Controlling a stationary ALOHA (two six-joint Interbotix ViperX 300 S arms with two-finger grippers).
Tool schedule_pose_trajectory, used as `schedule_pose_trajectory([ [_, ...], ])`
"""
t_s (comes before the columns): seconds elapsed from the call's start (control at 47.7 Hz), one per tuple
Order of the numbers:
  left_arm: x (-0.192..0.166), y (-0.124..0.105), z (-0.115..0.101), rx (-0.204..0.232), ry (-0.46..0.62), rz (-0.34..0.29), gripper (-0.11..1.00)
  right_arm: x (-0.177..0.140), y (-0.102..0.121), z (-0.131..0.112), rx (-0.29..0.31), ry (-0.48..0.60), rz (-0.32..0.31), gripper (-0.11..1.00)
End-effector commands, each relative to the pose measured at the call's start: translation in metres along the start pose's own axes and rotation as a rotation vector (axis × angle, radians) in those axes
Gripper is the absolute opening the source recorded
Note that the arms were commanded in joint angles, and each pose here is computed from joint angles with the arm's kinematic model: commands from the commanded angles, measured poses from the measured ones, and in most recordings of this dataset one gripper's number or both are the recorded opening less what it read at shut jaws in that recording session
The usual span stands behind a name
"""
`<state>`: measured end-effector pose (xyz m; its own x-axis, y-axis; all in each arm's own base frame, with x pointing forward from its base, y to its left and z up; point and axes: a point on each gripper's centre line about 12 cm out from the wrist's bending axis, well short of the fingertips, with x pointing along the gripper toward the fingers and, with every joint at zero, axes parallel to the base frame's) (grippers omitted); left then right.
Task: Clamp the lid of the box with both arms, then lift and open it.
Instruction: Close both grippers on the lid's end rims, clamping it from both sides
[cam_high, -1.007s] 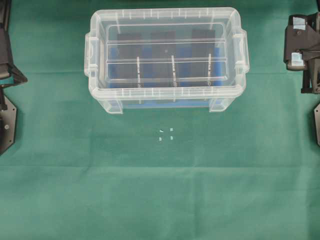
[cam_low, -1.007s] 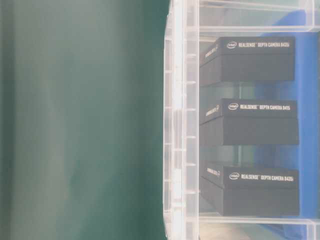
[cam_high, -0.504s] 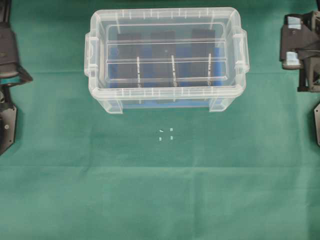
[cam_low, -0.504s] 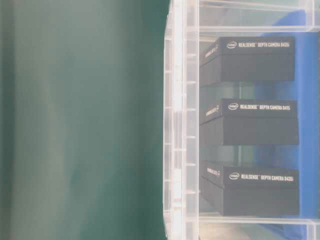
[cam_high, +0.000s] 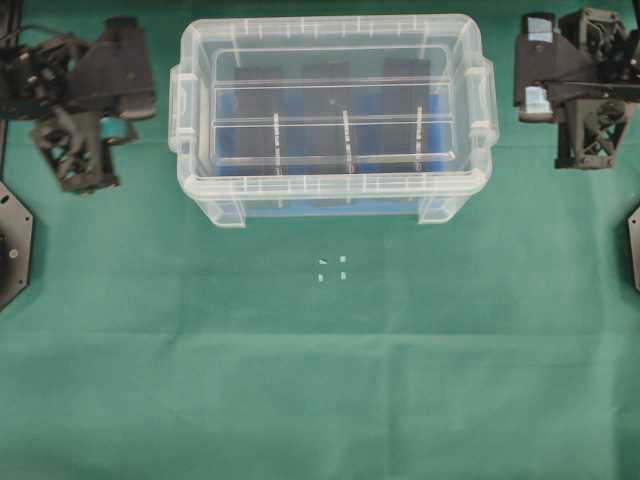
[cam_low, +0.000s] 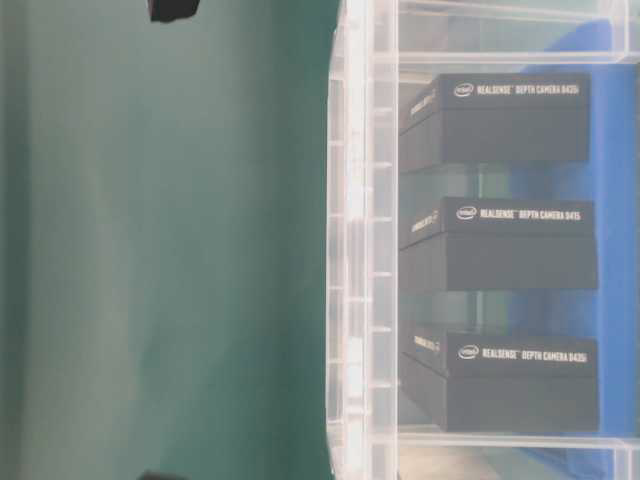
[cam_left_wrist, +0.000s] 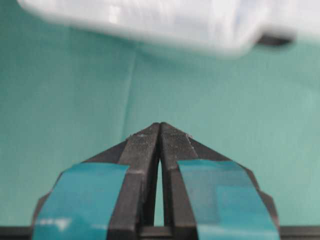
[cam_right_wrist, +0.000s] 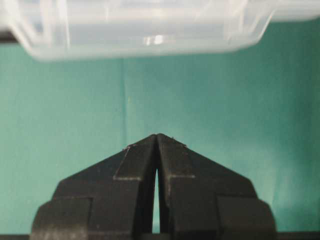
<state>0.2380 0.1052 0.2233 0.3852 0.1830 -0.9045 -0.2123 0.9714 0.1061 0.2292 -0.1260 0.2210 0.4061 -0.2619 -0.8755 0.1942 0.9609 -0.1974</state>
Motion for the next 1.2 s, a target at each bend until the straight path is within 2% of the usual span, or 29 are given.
schedule_pose_trajectory([
  [0.0,-0.002,0.007,0.020,0.021,-0.024,0.011,0.01,-0.005,-0.003,0.014,-0.003,-0.048,-0.011,0.00],
  [0.147,0.003,0.014,0.037,0.068,-0.036,0.020,0.01,0.000,-0.002,0.024,-0.016,-0.067,-0.009,0.00],
  [0.525,0.022,0.021,0.047,0.098,-0.018,0.018,0.01,0.010,0.004,0.045,-0.053,-0.074,0.010,0.00],
  [1.175,0.021,0.017,0.046,0.108,-0.017,0.011,0.01,0.012,0.006,0.053,-0.058,-0.090,0.013,0.00],
])
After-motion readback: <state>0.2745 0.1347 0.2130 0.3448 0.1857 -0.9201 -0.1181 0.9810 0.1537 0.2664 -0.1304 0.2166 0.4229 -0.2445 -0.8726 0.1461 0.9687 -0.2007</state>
